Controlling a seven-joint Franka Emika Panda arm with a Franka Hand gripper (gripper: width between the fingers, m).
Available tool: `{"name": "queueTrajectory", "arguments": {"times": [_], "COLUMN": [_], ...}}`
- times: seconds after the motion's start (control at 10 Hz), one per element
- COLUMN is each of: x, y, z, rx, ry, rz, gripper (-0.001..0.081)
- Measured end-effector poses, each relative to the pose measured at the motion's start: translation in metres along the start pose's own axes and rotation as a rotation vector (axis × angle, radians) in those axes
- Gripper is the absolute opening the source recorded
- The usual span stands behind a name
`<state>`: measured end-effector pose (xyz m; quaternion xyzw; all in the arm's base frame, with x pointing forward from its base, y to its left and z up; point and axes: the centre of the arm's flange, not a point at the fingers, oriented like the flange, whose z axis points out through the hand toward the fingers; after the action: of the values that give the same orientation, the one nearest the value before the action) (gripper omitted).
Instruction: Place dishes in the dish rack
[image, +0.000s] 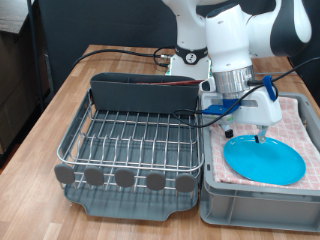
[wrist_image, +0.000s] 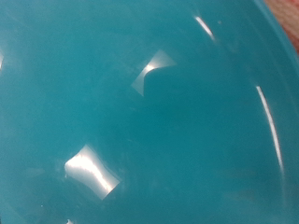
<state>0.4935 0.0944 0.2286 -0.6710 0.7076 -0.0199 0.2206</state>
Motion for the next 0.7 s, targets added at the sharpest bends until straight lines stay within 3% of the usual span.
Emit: {"name": "queueTrajectory", "arguments": {"times": [0.3,0.4,0.5,0.6,0.7], "x": [-0.0013,-0.0019,-0.002,-0.0019,-0.0018], "y": [0.0005,0.0008,0.001,0.0011,0.0012], "z": [0.0021,0.0023,0.0025,0.0025,0.0027], "rx": [0.004,0.005,0.005,0.005,0.005], "ry": [-0.003,-0.005,-0.005,-0.005,-0.005], "rz": [0.007,0.009,0.01,0.011,0.013], "gripper": [0.0803,0.0729,0.0729,0.0533,0.0533]}}
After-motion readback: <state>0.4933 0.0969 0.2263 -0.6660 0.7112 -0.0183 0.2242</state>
